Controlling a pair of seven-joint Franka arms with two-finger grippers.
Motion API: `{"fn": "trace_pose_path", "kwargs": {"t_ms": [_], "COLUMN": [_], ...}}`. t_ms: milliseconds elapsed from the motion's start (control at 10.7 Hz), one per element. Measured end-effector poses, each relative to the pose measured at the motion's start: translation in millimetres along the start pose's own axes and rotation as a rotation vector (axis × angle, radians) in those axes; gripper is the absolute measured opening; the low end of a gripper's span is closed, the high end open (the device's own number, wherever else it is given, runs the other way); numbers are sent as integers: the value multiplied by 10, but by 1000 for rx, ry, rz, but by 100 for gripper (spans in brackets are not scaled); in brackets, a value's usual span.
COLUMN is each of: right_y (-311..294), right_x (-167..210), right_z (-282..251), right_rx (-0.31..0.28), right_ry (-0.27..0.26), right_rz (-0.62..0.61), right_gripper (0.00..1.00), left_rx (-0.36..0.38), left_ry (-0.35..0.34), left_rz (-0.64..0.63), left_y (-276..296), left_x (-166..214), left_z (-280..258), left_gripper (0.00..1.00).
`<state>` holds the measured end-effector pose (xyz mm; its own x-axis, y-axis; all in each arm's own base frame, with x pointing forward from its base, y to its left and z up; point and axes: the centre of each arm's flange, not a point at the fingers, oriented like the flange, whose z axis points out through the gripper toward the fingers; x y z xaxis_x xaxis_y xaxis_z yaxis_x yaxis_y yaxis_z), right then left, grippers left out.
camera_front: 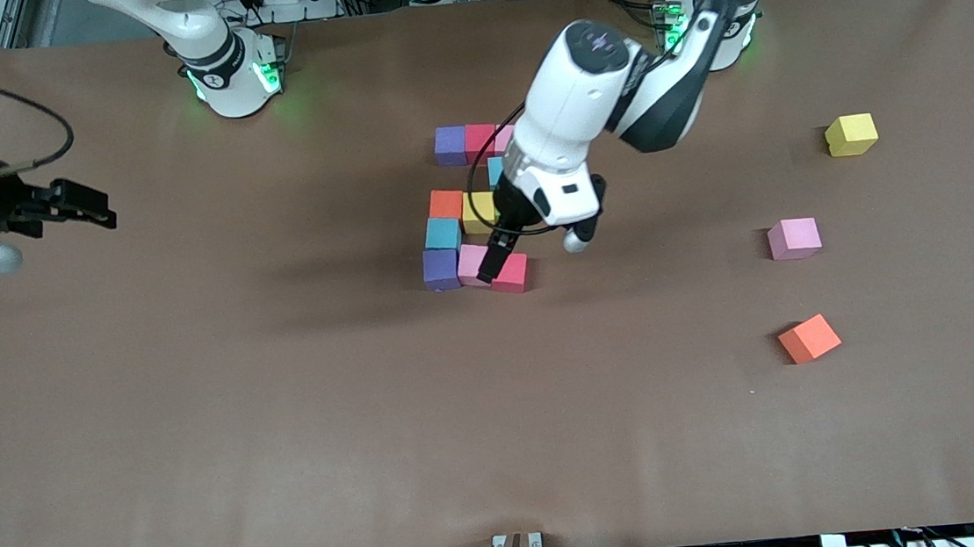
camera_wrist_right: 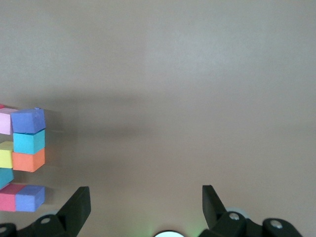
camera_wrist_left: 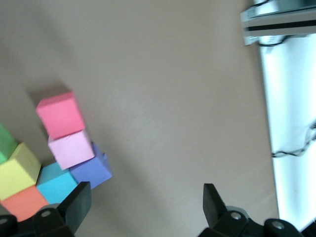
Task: Form number 2 with 11 blocks
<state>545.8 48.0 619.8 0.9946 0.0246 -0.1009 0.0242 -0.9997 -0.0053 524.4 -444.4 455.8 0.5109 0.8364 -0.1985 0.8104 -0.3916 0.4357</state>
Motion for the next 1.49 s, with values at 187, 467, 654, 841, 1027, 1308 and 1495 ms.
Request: {"fn": "trace_pose_path", "kwargs": {"t_ms": [187,467,654,841,1027,1308,1495], "right_y": [-16,193,251,336,364,374,421], "right_x": [-255,-436,-411,-381,-373,-314,-162], "right_z": [50,186,206,212,207,169,183], "right_rx": [-12,9,15,18,19,18,19], "right_ry": [46,60,51,38,38,85,114], "right_rz": [4,28,-12,-6,-2,0,8], "right_gripper": [100,100,100,100,100,100,100], "left_rx": [19,120,179,231,282,386,472], "left_ry": [13,2,-13,-40,-80,-107,-106], "left_rz": [139,309,440,584,732,967,1111], "left_y": [103,237,225,164,43,-210,-325], "left_x": [287,568,803,1308,1830,2460,2626], "left_z": [-371,-922,-1198,-1467,-1754,-2167,-2326], "left_gripper": [100,100,100,100,100,100,100]}}
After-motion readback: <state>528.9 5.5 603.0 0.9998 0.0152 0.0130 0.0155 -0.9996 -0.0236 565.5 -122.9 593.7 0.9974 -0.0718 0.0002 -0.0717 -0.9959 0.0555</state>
